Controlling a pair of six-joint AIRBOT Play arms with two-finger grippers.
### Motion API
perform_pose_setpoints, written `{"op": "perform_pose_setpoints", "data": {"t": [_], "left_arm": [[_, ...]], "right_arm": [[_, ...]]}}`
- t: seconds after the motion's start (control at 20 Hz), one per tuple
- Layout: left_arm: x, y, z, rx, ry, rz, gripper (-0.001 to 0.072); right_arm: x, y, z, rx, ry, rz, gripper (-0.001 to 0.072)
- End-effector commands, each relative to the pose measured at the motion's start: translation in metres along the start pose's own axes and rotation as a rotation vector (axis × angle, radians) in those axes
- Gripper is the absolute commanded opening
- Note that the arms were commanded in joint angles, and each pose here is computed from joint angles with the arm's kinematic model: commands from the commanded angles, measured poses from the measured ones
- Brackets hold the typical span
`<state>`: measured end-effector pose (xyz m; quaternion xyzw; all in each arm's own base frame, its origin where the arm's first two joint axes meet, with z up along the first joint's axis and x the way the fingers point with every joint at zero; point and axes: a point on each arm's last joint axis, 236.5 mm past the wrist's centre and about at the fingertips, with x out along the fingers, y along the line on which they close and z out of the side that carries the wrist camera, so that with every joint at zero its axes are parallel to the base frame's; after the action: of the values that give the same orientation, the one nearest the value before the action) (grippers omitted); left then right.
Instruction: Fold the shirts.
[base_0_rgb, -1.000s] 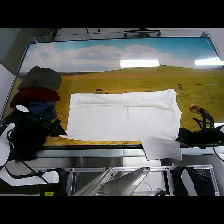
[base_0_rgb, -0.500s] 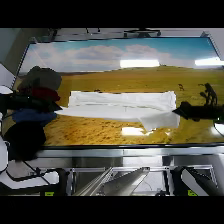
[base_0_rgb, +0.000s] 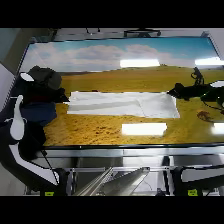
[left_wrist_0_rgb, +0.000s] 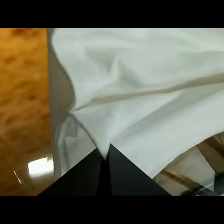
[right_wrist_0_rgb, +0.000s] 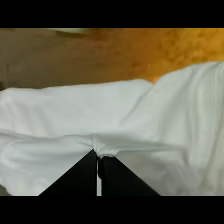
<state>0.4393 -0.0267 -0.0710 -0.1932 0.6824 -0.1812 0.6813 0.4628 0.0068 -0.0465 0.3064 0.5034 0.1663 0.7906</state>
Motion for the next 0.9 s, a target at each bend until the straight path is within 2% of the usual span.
{"op": "perform_pose_setpoints", "data": {"t": [0.0, 0.25, 0.3, 0.35, 0.4, 0.45, 0.5, 0.55, 0.65, 0.85], "left_arm": [[0.033, 0.012, 0.008, -0.007, 0.069, 0.029, 0.0009], [0.034, 0.006, 0.017, 0.022, 0.079, 0.026, 0.001], [0.027, 0.002, 0.019, 0.03, 0.077, 0.025, 0.0024], [0.018, -0.003, 0.021, 0.026, 0.08, 0.023, 0.0161], [0.008, -0.009, 0.02, 0.028, 0.091, 0.019, 0.0342], [-0.001, -0.015, 0.018, 0.043, 0.108, 0.014, 0.0342], [-0.009, -0.021, 0.016, 0.06, 0.121, 0.012, 0.0342], [-0.017, -0.025, 0.017, 0.076, 0.119, 0.013, 0.0342], [-0.029, -0.031, 0.029, 0.088, 0.072, 0.025, 0.0342], [-0.033, -0.049, 0.037, 0.07, 0.032, -0.018, 0.0341]], "right_arm": [[0.029, -0.021, 0.007, -0.125, -0.011, -0.043, 0.0023], [0.027, -0.027, 0.009, -0.144, -0.013, -0.08, 0.0035], [0.024, -0.021, 0.006, -0.151, 0.001, -0.064, 0.0272], [0.019, -0.015, 0.007, -0.148, 0.013, -0.049, 0.0494], [0.007, -0.013, 0.009, -0.133, 0.025, -0.053, 0.0519], [-0.006, -0.016, 0.011, -0.122, 0.041, -0.079, 0.052], [-0.018, -0.027, 0.011, -0.108, 0.061, -0.126, 0.0553], [-0.03, -0.043, 0.007, -0.082, 0.085, -0.185, 0.0684], [-0.045, -0.075, -0.014, 0.01, 0.161, -0.261, 0.07], [-0.029, -0.097, -0.059, 0.13, 0.291, -0.215, 0.0701]]}}
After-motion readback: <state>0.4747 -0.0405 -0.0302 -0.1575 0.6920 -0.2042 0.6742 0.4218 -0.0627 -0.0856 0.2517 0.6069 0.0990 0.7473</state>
